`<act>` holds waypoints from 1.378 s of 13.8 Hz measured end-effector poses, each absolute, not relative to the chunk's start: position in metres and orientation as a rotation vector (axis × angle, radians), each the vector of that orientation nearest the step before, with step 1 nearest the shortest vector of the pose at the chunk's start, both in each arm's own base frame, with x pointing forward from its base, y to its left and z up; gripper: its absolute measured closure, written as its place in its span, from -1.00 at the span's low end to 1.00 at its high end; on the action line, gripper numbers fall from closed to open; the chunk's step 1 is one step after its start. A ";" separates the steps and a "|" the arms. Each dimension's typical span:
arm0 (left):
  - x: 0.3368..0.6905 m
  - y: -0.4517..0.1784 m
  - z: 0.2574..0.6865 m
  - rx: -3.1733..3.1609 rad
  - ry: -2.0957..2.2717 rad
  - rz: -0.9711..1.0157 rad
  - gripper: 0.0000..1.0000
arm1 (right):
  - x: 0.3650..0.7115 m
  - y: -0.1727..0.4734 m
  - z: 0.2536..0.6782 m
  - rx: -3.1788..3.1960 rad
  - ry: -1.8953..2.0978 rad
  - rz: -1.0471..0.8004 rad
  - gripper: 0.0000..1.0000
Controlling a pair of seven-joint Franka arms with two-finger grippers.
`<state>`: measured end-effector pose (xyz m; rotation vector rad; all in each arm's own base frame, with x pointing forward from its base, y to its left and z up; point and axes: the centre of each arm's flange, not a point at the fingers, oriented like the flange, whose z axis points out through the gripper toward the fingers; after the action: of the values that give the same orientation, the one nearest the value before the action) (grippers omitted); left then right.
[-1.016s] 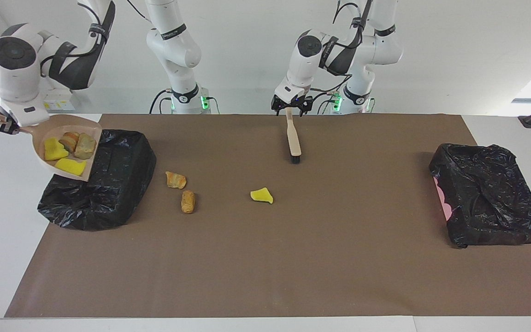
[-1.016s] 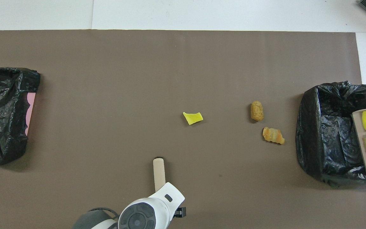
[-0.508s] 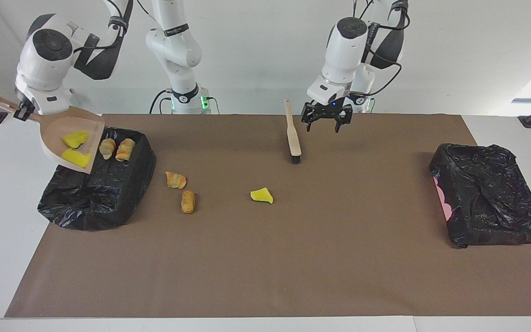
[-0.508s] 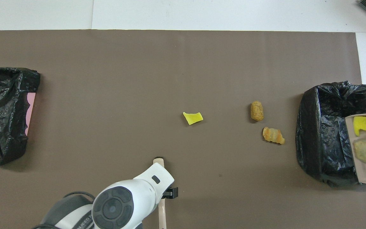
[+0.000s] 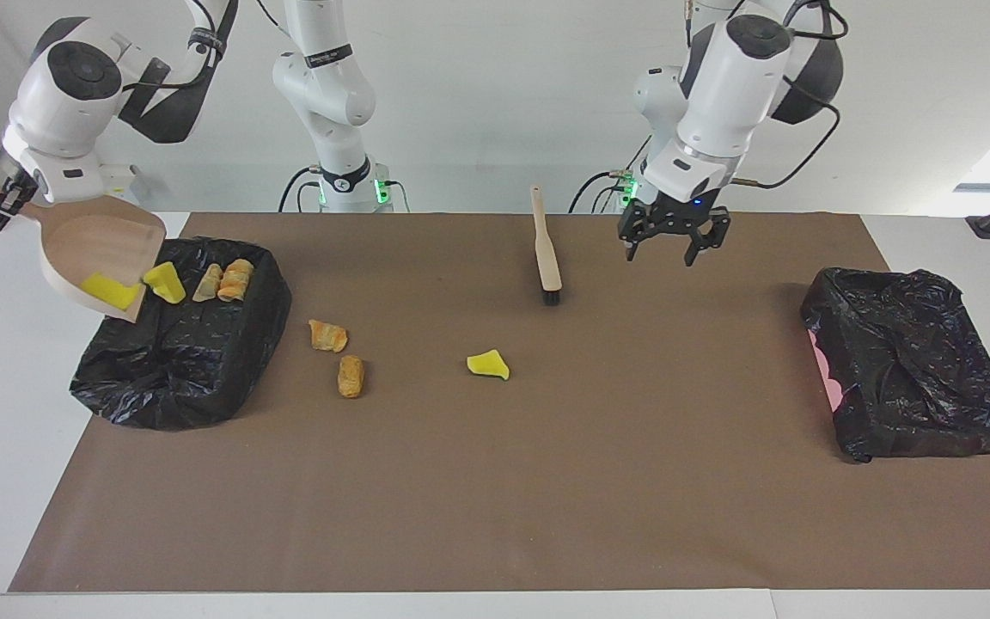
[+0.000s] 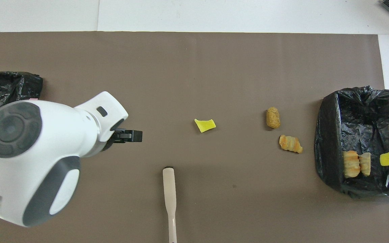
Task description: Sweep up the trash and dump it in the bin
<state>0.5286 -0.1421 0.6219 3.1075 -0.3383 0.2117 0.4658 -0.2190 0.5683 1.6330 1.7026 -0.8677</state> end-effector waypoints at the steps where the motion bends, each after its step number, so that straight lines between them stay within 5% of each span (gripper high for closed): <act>1: 0.528 -0.131 0.636 3.115 -0.361 0.207 -1.00 | 0.467 -0.207 0.572 1.616 1.708 -0.869 0.37; 7: 0.522 -0.099 0.673 3.127 -0.391 0.148 -1.00 | 0.460 -0.203 0.593 1.491 1.658 -0.931 0.37; 19: 0.525 -0.088 0.666 3.135 -0.368 0.067 -1.00 | 0.459 -0.176 0.613 1.367 1.633 -0.947 0.37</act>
<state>0.5254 -0.0876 0.6658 3.1348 -0.3679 0.0674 0.4585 -0.1764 0.6134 1.3672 1.6329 -0.9469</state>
